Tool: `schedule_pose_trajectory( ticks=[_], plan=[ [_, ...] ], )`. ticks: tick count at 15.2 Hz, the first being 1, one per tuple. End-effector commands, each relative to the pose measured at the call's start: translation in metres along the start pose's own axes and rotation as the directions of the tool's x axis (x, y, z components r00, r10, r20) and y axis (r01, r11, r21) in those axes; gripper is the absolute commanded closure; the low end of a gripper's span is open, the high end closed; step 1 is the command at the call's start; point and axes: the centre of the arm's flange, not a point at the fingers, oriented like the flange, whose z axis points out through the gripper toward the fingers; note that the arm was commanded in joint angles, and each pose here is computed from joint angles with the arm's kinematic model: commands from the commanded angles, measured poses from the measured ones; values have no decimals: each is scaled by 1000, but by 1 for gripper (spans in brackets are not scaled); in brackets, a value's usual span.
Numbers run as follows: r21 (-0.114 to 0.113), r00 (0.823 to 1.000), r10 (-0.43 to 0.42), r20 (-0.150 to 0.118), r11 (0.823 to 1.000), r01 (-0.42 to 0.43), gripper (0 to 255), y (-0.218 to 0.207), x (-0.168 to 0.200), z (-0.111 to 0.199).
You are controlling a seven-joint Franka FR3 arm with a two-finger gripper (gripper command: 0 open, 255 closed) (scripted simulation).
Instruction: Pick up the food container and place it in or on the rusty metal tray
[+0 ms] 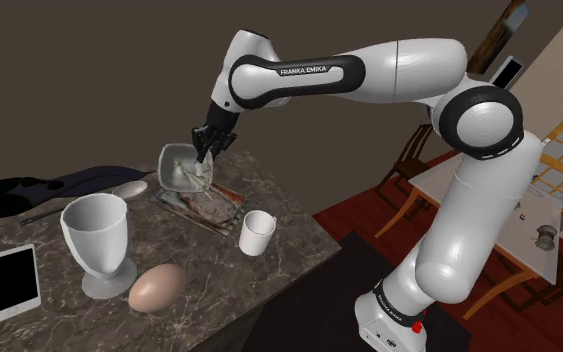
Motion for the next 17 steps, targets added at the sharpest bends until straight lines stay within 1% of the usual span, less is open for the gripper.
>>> schedule_pose_trajectory(
  ticks=[1,2,17],
  plan=[
    [0,1000,-2,-1,1000,2,255,26,12,-7],
    [0,1000,-2,-1,1000,2,255,35,17,-9],
    [0,1000,-2,-1,1000,2,255,51,13,65]
  ],
)
